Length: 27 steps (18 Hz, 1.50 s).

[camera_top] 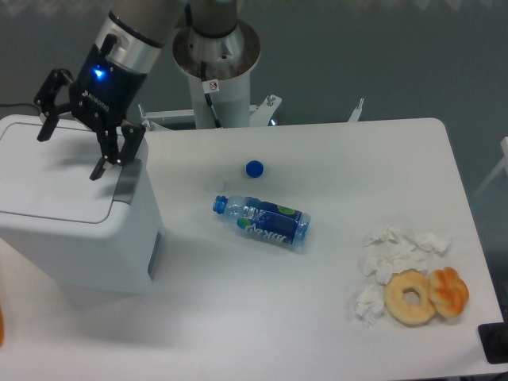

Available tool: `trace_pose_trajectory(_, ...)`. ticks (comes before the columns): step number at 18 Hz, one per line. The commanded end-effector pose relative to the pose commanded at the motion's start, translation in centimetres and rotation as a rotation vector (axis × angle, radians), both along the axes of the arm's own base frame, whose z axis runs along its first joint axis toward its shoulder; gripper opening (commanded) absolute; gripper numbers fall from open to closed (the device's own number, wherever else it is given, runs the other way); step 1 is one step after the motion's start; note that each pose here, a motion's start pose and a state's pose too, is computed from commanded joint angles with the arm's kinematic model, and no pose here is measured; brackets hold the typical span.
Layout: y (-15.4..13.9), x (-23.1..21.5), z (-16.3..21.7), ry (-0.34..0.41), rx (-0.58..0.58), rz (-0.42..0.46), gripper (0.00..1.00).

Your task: Close the trash can

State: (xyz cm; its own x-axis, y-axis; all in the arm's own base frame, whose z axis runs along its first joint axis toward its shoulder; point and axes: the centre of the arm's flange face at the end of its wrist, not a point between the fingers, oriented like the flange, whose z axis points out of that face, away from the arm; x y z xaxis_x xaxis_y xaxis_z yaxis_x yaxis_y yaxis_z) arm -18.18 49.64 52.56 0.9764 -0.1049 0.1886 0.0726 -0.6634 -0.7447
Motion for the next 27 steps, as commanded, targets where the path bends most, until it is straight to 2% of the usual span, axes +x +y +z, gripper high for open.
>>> trace_pose_trajectory(5,-3.2,-7.5,0.9,0.030,0.016,0.140,1.00)
trace_pose_trajectory(11,-7.3,-14.6,0.5,0.167,-0.020,0.223,1.00)
trace_pose_trajectory(17,-11.1,-20.3,-0.7,0.349,-0.055,0.172,1.00)
trace_pose_trajectory(22,-12.8,-21.9,-1.5,0.578,-0.226,0.093,1.00)
trace_pose_trajectory(25,-13.5,-22.3,-2.5,0.649,-0.321,0.057,1.00)
trace_pose_trajectory(27,-13.8,-22.4,-2.8,0.665,-0.351,0.051,1.00)
